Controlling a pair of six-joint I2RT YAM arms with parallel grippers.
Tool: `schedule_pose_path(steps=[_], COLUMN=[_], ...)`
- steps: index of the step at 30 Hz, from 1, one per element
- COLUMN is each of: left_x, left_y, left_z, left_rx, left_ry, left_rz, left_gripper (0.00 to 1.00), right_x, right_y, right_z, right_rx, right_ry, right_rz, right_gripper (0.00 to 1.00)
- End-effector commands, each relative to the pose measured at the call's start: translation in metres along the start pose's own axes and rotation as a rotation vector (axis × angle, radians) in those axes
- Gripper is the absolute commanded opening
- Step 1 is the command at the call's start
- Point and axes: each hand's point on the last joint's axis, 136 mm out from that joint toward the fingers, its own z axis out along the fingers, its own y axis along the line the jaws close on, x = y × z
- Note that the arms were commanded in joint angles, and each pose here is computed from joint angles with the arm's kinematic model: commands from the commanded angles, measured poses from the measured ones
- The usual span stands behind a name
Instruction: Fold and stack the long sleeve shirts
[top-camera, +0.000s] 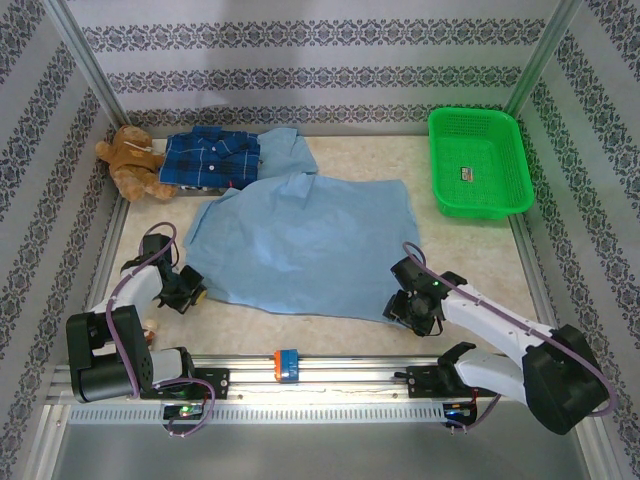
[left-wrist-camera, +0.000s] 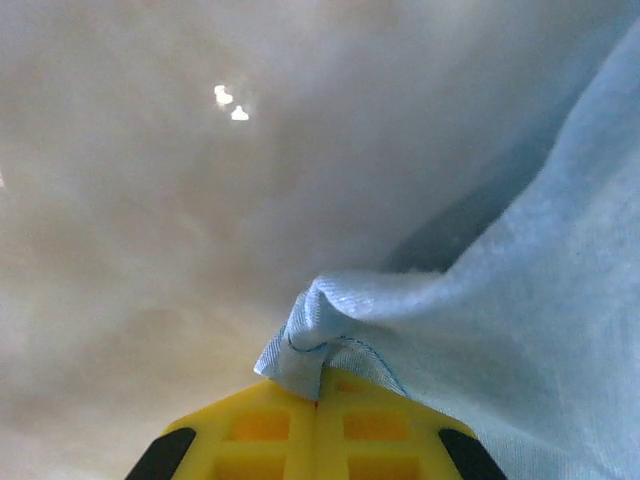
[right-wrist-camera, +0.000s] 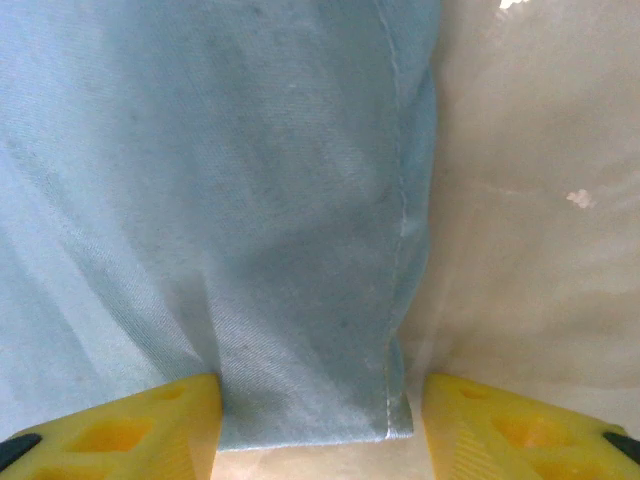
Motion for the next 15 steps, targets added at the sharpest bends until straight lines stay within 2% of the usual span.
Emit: schedule_pose_path(steps=[1, 3, 6, 7, 15], left_x=[-0.001, 0.000, 0.000, 0.000, -0.002], left_y=[-0.007, -0.008, -0.010, -0.011, -0.022], left_z=[-0.001, -0.003, -0.007, -0.009, -0.043], left_rx=[0.040, 0.044, 0.052, 0.054, 0.061], left_ry=[-0.009, -0.009, -0.016, -0.019, -0.068], left_rz=[0.039, 0.042, 0.051, 0.058, 0.142], left_gripper=[0.00, 0.00, 0.00, 0.00, 0.00], right_x=[0.002, -0.002, -0.009, -0.011, -0.025], right_y=[-0.008, -0.009, -0.009, -0.008, 0.005], right_z=[0.007, 0.008, 0.010, 0.011, -0.022], right_rx=[0.035, 0.045, 0.049, 0.046, 0.029], right_ry=[0.016, -0.001, -0.025, -0.026, -0.090], right_rz=[0.029, 0.035, 0.059, 0.064, 0.040], right_gripper=[0.49, 0.39, 0.08, 0.00, 0.00])
